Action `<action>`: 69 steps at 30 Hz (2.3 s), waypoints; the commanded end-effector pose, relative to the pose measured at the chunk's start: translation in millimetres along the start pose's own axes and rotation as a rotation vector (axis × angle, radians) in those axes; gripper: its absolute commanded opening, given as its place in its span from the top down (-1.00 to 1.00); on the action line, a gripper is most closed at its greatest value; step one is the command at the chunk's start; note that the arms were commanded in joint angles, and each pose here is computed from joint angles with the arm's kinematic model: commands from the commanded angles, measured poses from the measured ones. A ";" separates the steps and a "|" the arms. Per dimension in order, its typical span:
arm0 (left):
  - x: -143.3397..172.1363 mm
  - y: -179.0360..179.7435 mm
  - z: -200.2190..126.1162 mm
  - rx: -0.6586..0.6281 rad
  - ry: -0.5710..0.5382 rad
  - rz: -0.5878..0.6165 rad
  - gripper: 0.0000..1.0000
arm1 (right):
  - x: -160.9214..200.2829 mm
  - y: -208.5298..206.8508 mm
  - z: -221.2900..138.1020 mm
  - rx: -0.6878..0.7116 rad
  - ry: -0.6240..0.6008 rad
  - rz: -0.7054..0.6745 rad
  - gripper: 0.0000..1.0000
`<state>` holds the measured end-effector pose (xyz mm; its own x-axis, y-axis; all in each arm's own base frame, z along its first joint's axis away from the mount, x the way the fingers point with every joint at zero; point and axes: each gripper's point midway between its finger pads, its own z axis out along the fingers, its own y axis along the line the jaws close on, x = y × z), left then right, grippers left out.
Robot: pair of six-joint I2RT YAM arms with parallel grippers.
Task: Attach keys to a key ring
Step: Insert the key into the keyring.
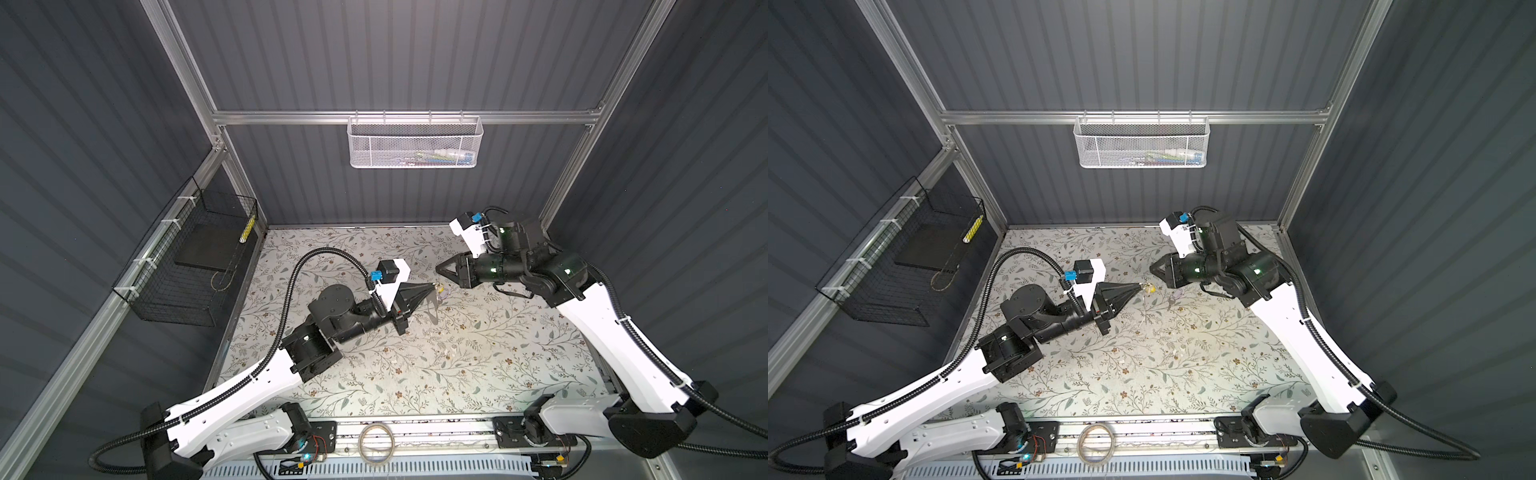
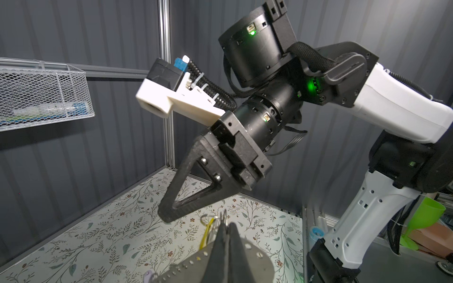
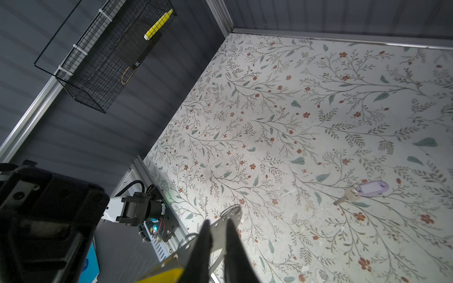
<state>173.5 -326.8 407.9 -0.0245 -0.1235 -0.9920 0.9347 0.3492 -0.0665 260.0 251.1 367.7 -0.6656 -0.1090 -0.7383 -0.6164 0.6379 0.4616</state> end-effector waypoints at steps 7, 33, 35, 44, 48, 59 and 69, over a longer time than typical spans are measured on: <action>-13.6 7.7 19.6 -0.002 -0.038 0.078 1.00 | -29.6 8.7 -38.9 0.030 -0.233 -0.143 -0.14; -65.4 64.6 30.6 0.488 -0.038 -0.089 1.00 | -52.8 8.9 -57.2 -0.023 -0.422 -0.244 -0.12; -64.0 64.0 31.1 0.507 -0.018 -0.097 1.00 | -55.4 11.7 -56.5 -0.043 -0.421 -0.254 -0.14; -63.6 62.5 30.4 0.514 0.000 -0.100 1.00 | -65.0 30.3 -56.2 -0.168 -0.415 -0.300 -0.13; -61.6 64.0 30.1 0.500 -0.005 -0.105 1.00 | -60.7 38.1 -45.2 -0.256 -0.372 -0.305 -0.09; -64.5 68.5 30.0 0.469 -0.053 -0.117 1.00 | -55.8 39.2 -36.9 -0.285 -0.348 -0.299 0.20; -61.7 69.9 28.8 0.454 -0.064 -0.138 1.00 | -55.4 46.6 -35.2 -0.296 -0.353 -0.330 0.42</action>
<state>255.3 -328.1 456.6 -0.1756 -0.1697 -0.9697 0.9801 -0.1227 -0.1560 258.2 257.2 438.4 -0.3084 0.0251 -0.9509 -0.8732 0.3892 0.2934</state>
